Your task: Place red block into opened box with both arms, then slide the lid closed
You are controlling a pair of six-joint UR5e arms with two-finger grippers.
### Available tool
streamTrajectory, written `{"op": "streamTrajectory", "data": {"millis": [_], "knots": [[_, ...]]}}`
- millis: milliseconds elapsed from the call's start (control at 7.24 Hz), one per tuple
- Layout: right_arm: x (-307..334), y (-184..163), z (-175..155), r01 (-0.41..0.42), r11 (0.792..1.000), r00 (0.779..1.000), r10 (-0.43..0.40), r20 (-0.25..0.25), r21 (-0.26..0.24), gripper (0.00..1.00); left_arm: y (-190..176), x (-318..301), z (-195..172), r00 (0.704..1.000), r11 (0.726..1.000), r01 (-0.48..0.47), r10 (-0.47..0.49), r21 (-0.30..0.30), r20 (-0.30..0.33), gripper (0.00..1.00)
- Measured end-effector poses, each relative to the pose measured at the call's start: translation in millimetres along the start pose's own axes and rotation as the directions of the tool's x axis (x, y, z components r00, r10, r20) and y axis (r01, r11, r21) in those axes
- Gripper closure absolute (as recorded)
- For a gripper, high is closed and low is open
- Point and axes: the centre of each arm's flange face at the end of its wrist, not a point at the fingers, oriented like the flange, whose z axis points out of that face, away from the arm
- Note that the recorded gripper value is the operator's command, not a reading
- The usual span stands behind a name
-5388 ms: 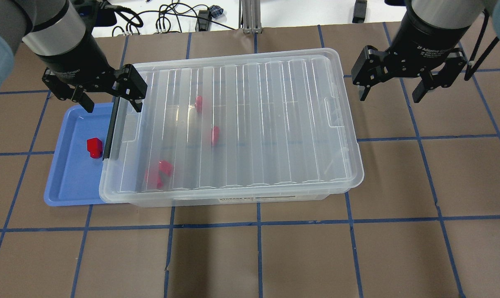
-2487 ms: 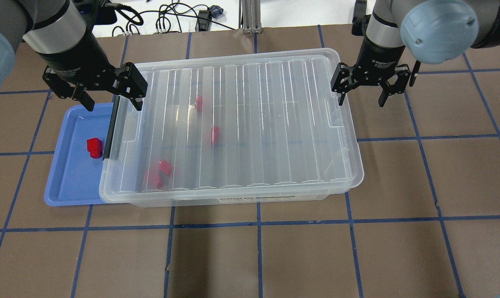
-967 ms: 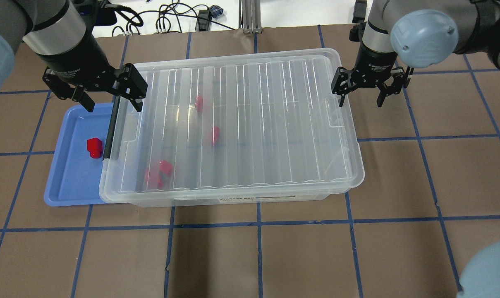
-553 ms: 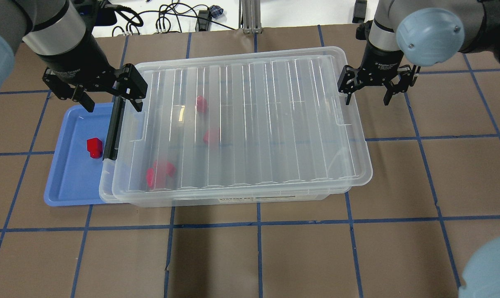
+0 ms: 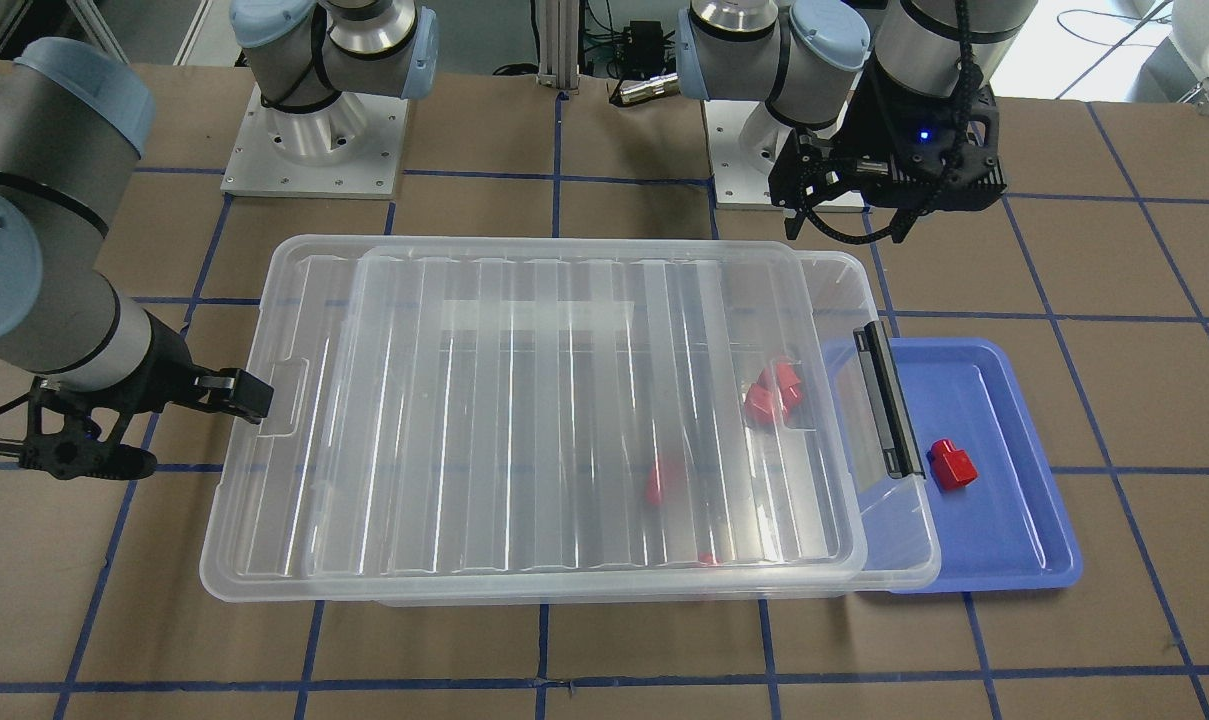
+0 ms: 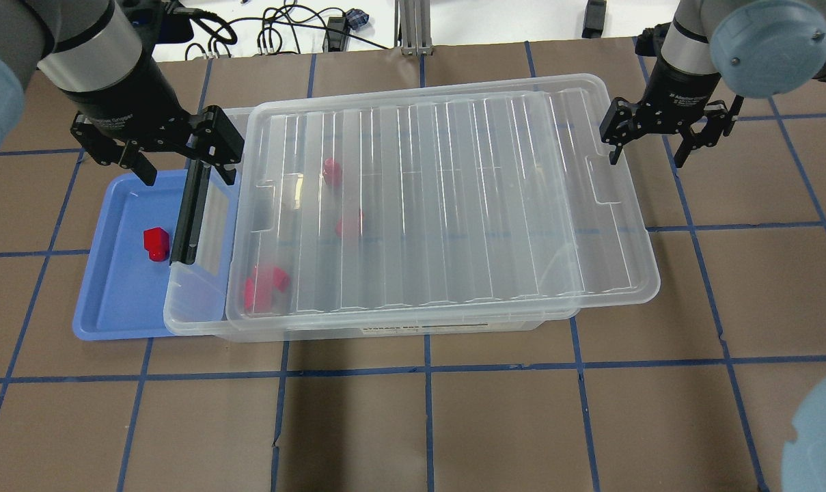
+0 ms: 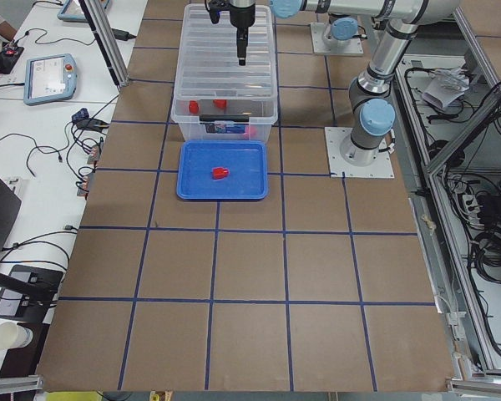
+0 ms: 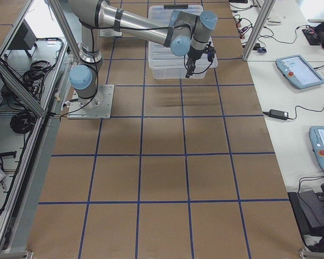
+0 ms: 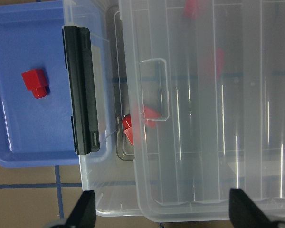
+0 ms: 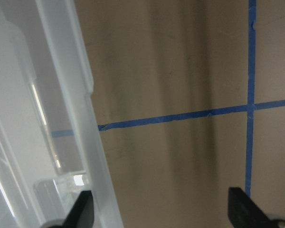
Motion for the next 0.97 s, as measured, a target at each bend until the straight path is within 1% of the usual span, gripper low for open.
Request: {"op": "streamTrajectory", "data": {"millis": [276,414,553,691,967], "knots": [[10.4,-1.6,-0.7,0.038,0.999,0.999,-0.038,-0.033,0.001,0.00,-1.2,-1.2,-1.7,1.000,1.000,0.000,0.000,0.002,0.001,0.00],[19.9,-3.0,-0.6,0.045,0.999,0.998,-0.045,-0.042,-0.001,0.00,-3.6,-4.0,-5.5,1.000,1.000,0.003,-0.003,0.008,0.000,0.00],[32.5,-4.5,-0.3,0.050,0.999,0.998,-0.050,-0.043,-0.004,0.00,-9.4,-8.5,-11.9,1.000,1.000,0.013,-0.013,0.022,-0.001,0.00],[45.9,-5.9,-0.4,0.060,0.998,0.997,-0.061,-0.040,-0.006,0.00,-19.5,-12.3,-12.1,1.000,0.999,0.025,-0.025,0.020,-0.002,0.00],[69.2,-8.2,-2.0,0.091,0.996,0.995,-0.091,-0.036,-0.005,0.00,-28.5,-21.7,1.6,0.999,0.997,0.046,-0.046,-0.056,-0.007,0.00]]}}
